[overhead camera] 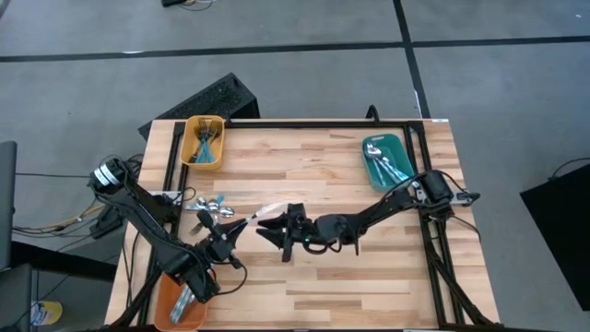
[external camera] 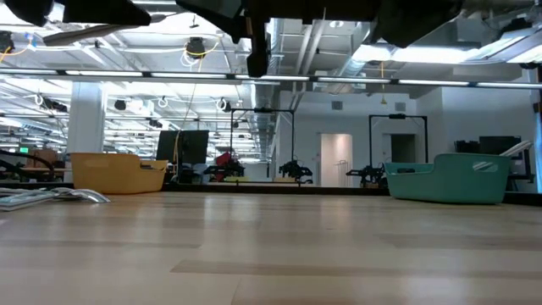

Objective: Sort silverware by color (type)
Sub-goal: Put the white-blue table knife into the orange bin

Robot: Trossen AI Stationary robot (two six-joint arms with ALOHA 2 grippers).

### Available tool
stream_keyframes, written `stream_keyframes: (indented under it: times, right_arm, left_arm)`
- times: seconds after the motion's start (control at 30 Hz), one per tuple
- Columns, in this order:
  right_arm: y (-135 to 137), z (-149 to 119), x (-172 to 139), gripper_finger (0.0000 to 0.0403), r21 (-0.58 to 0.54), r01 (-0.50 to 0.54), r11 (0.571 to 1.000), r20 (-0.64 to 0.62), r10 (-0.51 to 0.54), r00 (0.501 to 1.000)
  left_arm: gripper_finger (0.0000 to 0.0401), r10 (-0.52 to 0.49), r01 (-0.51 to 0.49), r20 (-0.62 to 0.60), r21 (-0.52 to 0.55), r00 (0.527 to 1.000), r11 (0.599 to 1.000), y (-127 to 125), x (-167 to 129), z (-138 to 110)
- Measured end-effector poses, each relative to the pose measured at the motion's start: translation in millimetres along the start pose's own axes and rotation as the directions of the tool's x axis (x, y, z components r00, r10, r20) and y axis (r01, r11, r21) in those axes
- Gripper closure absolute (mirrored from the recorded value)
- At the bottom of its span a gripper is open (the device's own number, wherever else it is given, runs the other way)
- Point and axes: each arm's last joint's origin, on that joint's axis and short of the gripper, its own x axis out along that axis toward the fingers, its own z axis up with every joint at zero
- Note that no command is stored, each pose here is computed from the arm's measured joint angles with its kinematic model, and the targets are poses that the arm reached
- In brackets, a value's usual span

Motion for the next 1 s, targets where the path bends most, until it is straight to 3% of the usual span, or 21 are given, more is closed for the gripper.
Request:
stream_keyframes:
  times: [0.23,0.5,0.6,0.73,0.8,1.0]
  right_arm:
    - [-6.4,1.0,0.7,0.0239,-0.011,0.114,0.993,0.044,-0.113,0.993]
    - [-12.6,7.1,3.3,0.0243,-0.036,0.147,0.988,0.084,-0.144,0.986]
    - [-15.6,8.4,4.4,0.0272,-0.06,0.159,0.985,0.085,-0.154,0.984]
    - [-20.5,9.3,6.1,0.035,-0.083,0.163,0.983,0.066,-0.158,0.985]
    - [-23.2,10.5,8.2,0.0385,-0.11,0.115,0.987,0.02,-0.113,0.993]
    - [-29.0,23.6,34.7,0.0396,-0.21,0.064,0.976,-0.218,-0.111,0.97]
  left_arm:
    - [0.0389,0.007,-0.007,0.008,0.052,1.0,0.999,-0.1,0.0,0.5]
    - [0.0389,-0.005,0.005,-0.005,0.075,1.0,0.997,-0.6,0.0,0.2]
    - [0.0389,-0.038,0.042,-0.043,0.085,0.998,0.995,-1.7,0.0,-0.8]
    - [0.0389,-0.056,0.061,-0.063,0.078,0.996,0.995,-2.4,-0.2,-1.2]
    - [0.0383,-0.072,0.078,-0.082,0.068,0.994,0.995,-2.6,-0.3,-2.3]
    - [0.0323,-0.148,0.151,-0.166,0.0,0.975,0.989,-4.2,-0.2,3.8]
